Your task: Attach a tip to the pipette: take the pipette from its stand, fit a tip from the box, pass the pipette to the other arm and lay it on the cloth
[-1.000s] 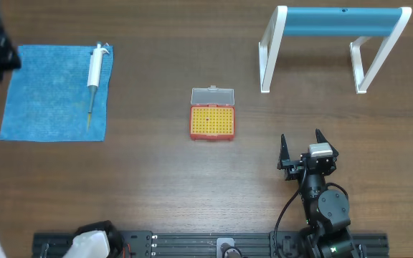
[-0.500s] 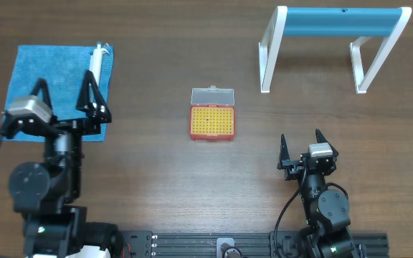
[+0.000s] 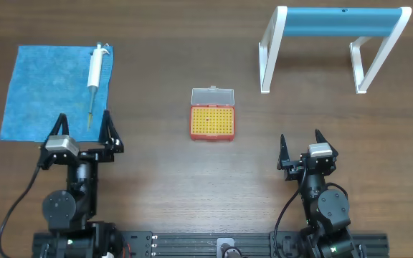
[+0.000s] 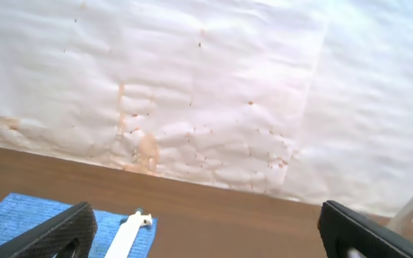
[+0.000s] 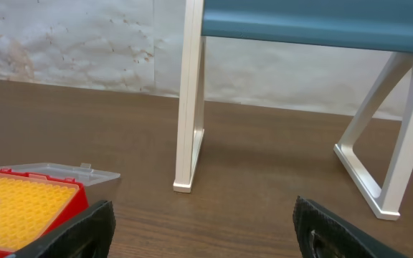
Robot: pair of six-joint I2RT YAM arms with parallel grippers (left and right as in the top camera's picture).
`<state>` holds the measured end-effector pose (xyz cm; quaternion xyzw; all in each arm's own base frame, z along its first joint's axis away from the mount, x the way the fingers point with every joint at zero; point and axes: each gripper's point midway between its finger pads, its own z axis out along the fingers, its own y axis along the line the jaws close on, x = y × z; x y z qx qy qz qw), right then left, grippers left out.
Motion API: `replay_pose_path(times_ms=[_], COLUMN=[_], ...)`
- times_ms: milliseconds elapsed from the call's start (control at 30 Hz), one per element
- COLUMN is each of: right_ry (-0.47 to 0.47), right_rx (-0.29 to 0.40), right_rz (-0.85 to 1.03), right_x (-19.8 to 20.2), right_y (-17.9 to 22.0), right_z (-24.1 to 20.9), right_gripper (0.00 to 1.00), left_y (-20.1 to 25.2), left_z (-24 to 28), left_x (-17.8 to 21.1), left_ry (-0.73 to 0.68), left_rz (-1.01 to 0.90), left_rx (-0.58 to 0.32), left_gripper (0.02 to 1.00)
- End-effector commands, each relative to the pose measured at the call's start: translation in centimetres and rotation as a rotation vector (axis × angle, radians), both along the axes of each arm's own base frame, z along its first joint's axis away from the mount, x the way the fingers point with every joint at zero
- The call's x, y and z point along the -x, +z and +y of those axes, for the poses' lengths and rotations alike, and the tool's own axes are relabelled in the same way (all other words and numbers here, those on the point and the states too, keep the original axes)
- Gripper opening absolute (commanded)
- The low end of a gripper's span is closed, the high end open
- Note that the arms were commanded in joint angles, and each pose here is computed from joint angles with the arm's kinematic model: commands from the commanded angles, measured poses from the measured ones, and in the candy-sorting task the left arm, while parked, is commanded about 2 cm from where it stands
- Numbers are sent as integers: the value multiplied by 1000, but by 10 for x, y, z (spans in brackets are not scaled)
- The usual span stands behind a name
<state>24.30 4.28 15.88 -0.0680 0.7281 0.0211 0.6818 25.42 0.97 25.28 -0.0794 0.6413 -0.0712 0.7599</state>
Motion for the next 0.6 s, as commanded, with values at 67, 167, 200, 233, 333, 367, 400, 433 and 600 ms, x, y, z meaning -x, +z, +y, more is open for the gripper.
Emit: replay_pose_path(times_ms=[67, 167, 200, 233, 333, 367, 400, 433, 600], right_ry=[1, 1, 1, 1, 1, 1, 1, 1, 1], right_rx=[-10, -10, -11, -10, -10, -10, -10, -10, -10], right_rz=[7, 7, 7, 7, 7, 7, 7, 7, 7], right_x=[0, 0, 0, 0, 0, 0, 0, 0, 0], right_y=[-2, -2, -2, -2, -2, -2, -2, -2, -2], right_z=[0, 0, 0, 0, 0, 0, 0, 0, 0], right_gripper=[822, 822, 822, 822, 822, 822, 822, 822, 822], left_y=[-28, -42, -47, -52, -74, -84, -92, -96, -96], left_z=[-5, -6, -6, -6, -7, -9, -12, -14, -19], left_x=[8, 10, 10, 9, 8, 8, 8, 8, 8], left_ry=[-8, -14, -15, -15, -27, -35, -49, -60, -75], left_rz=[-15, 20, 40, 62, 153, 191, 223, 239, 235], left_rx=[-112, -106, -110, -117, -120, -118, -123, -136, -228], left_gripper=[998, 998, 998, 998, 998, 998, 998, 998, 998])
